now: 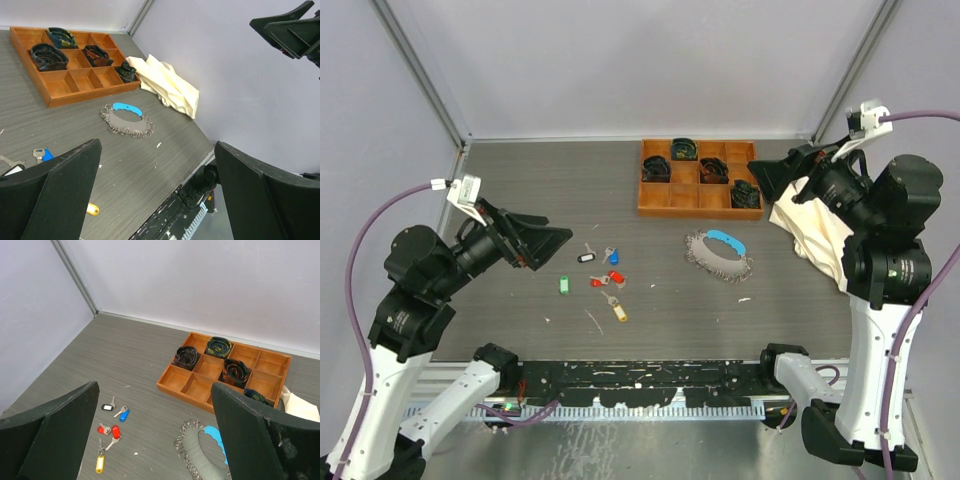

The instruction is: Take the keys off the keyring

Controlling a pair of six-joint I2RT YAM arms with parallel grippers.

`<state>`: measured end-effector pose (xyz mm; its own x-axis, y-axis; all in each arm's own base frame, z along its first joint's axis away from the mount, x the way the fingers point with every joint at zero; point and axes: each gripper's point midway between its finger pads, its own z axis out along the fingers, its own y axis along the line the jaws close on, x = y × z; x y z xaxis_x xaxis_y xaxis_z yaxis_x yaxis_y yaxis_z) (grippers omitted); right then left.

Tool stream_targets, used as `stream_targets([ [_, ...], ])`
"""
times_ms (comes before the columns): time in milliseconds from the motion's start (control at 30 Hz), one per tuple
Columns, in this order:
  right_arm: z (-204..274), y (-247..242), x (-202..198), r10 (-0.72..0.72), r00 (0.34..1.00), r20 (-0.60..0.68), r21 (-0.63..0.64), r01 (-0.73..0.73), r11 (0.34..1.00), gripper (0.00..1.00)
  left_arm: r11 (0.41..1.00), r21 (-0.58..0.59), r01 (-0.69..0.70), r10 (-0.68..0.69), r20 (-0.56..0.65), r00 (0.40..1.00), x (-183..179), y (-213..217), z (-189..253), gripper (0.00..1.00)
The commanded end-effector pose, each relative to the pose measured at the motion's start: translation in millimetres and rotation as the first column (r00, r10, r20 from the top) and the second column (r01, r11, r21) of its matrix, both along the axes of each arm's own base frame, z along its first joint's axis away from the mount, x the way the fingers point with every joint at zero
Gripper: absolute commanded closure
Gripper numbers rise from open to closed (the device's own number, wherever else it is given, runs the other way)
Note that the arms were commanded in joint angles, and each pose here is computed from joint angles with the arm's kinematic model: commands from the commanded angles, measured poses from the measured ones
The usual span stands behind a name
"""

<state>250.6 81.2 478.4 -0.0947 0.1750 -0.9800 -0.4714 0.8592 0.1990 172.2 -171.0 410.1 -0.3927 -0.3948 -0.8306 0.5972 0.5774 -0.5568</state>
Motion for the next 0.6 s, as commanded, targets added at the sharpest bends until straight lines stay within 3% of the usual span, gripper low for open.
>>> stream_targets([
  [0, 14.0, 2.5, -2.1, 0.029, 0.998, 0.047, -0.022, -0.028, 0.999, 0.0, 0.999, -0.026, 0.033, -0.031, 0.086, 0.996, 2.3, -5.7, 21.6, 0.02],
  [567, 31.5, -1.6, -0.6, 0.016, 0.996, 0.092, -0.044, -0.012, 0.999, 0.0, 0.999, 0.036, 0.019, -0.023, 0.126, 0.992, 10.3, -5.1, 26.2, 0.02],
])
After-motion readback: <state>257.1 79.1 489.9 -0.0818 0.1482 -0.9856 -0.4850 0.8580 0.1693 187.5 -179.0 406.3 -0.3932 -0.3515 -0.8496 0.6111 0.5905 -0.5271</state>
